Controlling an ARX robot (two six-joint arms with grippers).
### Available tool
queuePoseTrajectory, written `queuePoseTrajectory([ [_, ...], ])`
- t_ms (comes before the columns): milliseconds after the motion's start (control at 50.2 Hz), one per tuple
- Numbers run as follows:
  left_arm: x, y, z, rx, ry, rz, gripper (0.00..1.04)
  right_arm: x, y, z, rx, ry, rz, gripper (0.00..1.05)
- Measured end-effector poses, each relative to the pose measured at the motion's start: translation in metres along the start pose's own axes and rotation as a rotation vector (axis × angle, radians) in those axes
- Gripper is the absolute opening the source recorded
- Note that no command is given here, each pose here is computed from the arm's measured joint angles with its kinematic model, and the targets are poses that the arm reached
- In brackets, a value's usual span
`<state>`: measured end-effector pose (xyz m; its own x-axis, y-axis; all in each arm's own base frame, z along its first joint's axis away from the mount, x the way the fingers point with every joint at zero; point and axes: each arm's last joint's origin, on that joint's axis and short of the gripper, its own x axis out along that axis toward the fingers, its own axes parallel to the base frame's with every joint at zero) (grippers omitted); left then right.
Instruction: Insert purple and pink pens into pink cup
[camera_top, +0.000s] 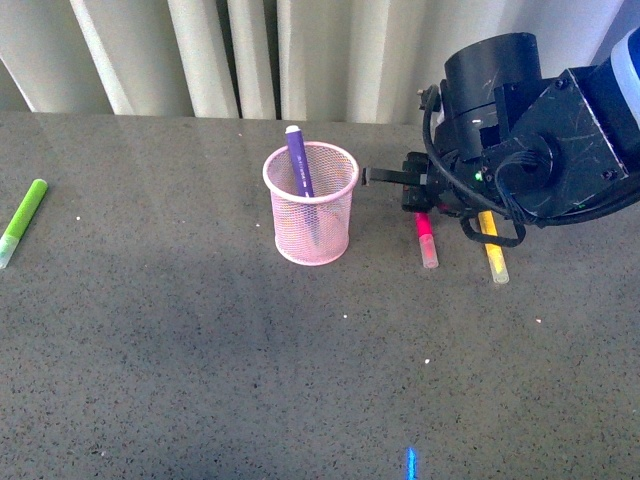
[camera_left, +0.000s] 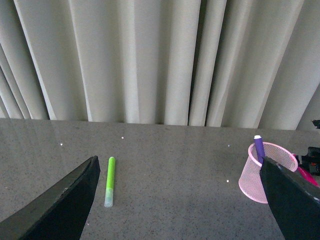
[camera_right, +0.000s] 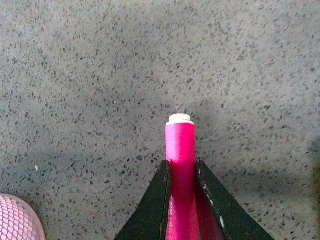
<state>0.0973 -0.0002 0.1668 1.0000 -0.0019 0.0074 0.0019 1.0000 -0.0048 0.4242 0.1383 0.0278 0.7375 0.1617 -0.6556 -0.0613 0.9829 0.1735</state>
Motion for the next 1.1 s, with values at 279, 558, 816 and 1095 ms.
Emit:
queuePoseTrajectory([
  [279, 0.000, 0.000, 0.000, 0.000, 0.000, 0.000, 0.98, -0.036, 0.006, 0.038, -0.104, -0.362, 0.061, 0.09],
  [558, 0.000, 0.000, 0.000, 0.000, 0.000, 0.000, 0.98, -0.074, 0.069, 0.049, -0.339, -0.624, 0.280, 0.09],
  [816, 0.000, 0.000, 0.000, 0.000, 0.000, 0.000, 0.98, -0.074, 0.113, 0.032, -0.411, -0.661, 0.401, 0.09],
  [1095, 0.000, 0.000, 0.000, 0.000, 0.000, 0.000, 0.98, -0.065, 0.124, 0.029, -0.418, -0.664, 0.410, 0.09],
])
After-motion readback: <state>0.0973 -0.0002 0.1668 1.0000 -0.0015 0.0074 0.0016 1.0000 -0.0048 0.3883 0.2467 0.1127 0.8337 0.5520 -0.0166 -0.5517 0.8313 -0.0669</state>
